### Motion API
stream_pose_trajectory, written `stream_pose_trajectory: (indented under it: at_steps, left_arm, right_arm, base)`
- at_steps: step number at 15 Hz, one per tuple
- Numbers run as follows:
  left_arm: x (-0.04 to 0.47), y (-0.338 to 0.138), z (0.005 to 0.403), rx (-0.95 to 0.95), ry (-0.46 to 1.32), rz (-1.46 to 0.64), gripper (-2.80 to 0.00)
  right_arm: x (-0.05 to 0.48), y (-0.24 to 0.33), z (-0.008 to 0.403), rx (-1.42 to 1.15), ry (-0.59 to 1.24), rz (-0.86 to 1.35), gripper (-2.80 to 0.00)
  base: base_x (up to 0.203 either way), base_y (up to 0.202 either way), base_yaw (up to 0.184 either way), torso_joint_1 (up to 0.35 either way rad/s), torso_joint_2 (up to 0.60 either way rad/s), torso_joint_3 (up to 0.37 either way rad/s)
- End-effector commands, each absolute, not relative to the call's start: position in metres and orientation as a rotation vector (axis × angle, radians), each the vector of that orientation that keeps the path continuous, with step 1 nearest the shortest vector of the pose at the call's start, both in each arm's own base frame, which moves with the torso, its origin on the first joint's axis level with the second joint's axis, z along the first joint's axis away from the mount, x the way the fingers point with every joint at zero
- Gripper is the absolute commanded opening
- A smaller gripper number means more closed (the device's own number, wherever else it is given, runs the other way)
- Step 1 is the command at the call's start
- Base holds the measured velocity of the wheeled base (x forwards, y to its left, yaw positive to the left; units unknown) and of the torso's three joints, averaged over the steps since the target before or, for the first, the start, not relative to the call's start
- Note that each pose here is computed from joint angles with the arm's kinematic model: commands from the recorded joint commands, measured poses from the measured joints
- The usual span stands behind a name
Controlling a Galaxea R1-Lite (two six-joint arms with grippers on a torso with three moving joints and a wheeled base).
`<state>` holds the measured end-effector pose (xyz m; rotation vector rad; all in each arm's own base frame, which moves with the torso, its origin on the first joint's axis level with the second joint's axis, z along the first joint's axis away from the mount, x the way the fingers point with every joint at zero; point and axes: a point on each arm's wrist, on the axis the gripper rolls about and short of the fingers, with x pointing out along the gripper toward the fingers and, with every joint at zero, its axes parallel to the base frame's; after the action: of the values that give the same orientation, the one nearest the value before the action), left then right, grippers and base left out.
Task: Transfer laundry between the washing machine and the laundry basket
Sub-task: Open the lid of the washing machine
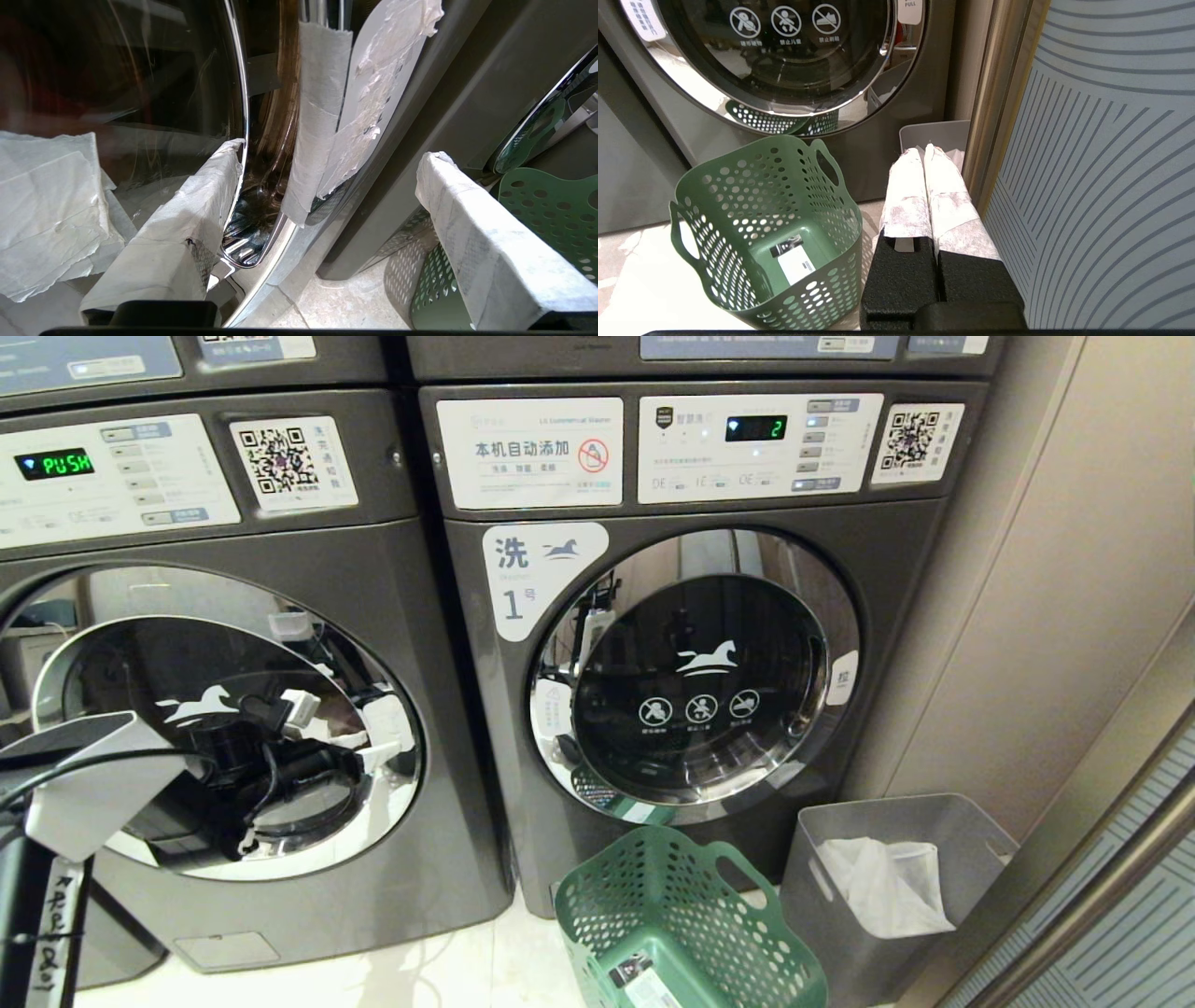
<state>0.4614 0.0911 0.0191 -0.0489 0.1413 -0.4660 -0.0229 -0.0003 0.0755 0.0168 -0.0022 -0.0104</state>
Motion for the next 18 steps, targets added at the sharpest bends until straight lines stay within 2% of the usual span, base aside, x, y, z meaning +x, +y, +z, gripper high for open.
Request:
stream_pose_trajectory:
  at_steps: [1, 12, 18]
  left_arm:
    - [0.46, 0.085, 0.022, -0.038, 0.13, -0.493, 0.0]
    - [0.456, 0.085, 0.021, -0.026, 0.112, -0.511, 0.0]
    - [0.451, 0.087, 0.008, -0.016, 0.138, -0.498, 0.0]
  right_arm:
    - [-0.023, 0.0, 0.076, 0.017, -0.001, -0.011, -2.8]
    - [-0.023, 0.0, 0.076, 0.017, -0.002, -0.01, -2.8]
    - [-0.023, 0.0, 0.076, 0.017, -0.002, -0.011, -2.8]
  base:
    - [0.0, 0.0, 0.0, 0.0, 0.0, 0.0]
    - [0.0, 0.0, 0.0, 0.0, 0.0, 0.0]
    - [0.0, 0.0, 0.0, 0.0, 0.0, 0.0]
